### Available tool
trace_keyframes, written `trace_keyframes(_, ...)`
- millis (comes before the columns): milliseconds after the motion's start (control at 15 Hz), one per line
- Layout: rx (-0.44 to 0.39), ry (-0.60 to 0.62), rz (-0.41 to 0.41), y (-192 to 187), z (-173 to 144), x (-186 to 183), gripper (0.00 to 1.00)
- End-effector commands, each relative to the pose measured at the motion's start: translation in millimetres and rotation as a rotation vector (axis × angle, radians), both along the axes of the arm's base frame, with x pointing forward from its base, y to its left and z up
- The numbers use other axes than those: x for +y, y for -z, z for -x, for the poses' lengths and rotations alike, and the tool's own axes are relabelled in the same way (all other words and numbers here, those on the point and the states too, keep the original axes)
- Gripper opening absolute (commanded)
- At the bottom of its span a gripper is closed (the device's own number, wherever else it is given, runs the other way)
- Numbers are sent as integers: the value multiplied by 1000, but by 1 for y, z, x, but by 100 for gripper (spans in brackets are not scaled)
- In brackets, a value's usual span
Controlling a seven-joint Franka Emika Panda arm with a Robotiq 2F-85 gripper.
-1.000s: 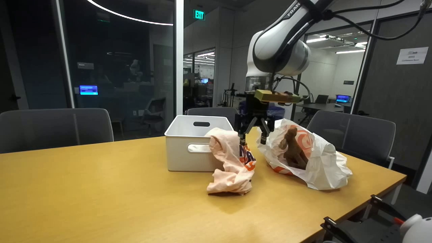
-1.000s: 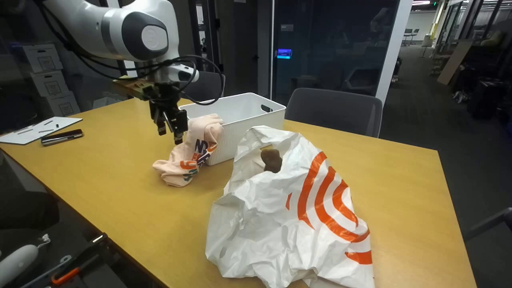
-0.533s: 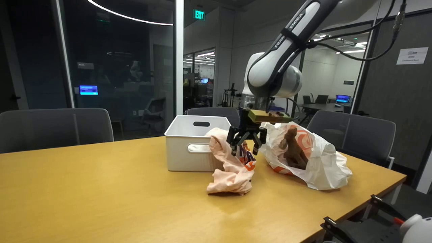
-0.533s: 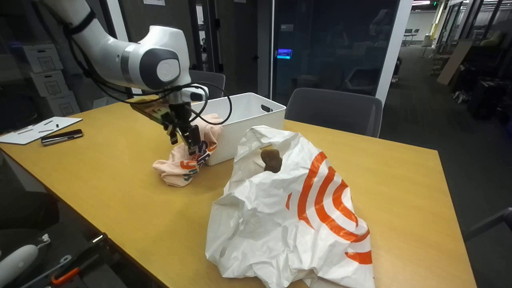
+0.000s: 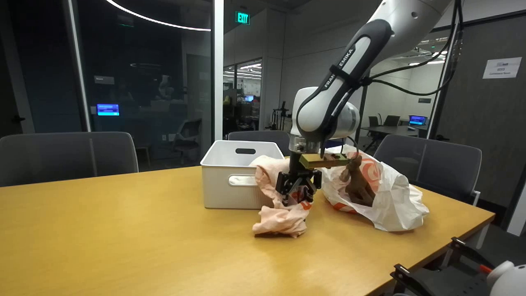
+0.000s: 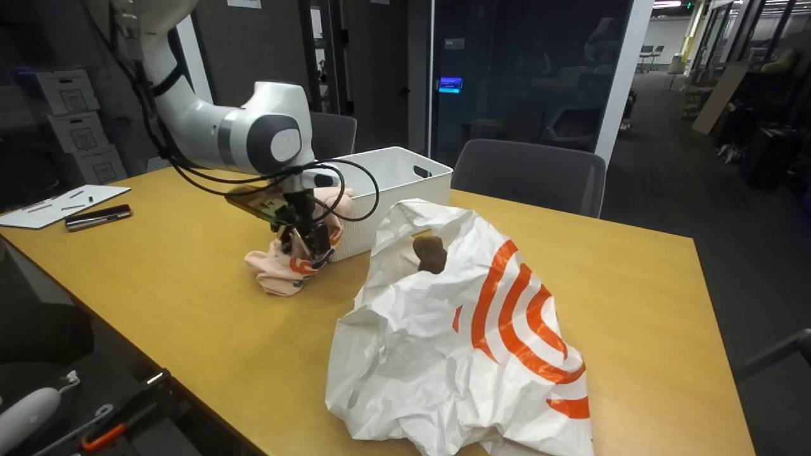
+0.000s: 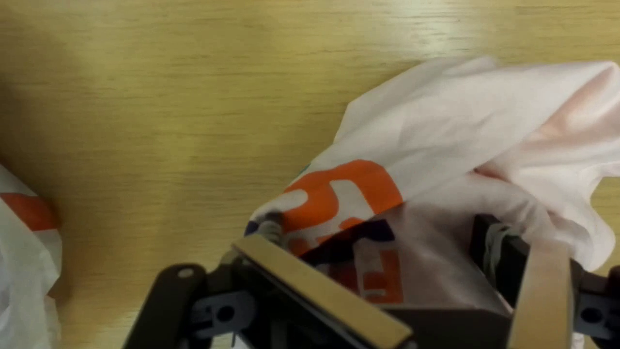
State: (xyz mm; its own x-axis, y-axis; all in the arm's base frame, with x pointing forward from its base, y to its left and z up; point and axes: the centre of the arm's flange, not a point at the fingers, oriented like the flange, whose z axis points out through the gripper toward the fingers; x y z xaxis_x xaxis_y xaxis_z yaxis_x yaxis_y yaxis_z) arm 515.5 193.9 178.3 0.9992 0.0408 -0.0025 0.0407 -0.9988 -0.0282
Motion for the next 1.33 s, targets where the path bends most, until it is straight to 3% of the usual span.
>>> trace_keyframes(0,25,-27,-8,14,-12,5,100)
trace_keyframes(267,67,-58,-41,26,-15,9,100)
trace_keyframes(333,82,-57,-57,27,-15,10,75)
trace_keyframes(400,81,-55,-61,28,-16,10,74)
trace_keyframes(933,99,-24,-121,19,-22,7,9)
trace_keyframes(1067,110,1,-121,14,-21,6,1)
trace_keyframes(1267,80,30,-104,-10,-12,7,3)
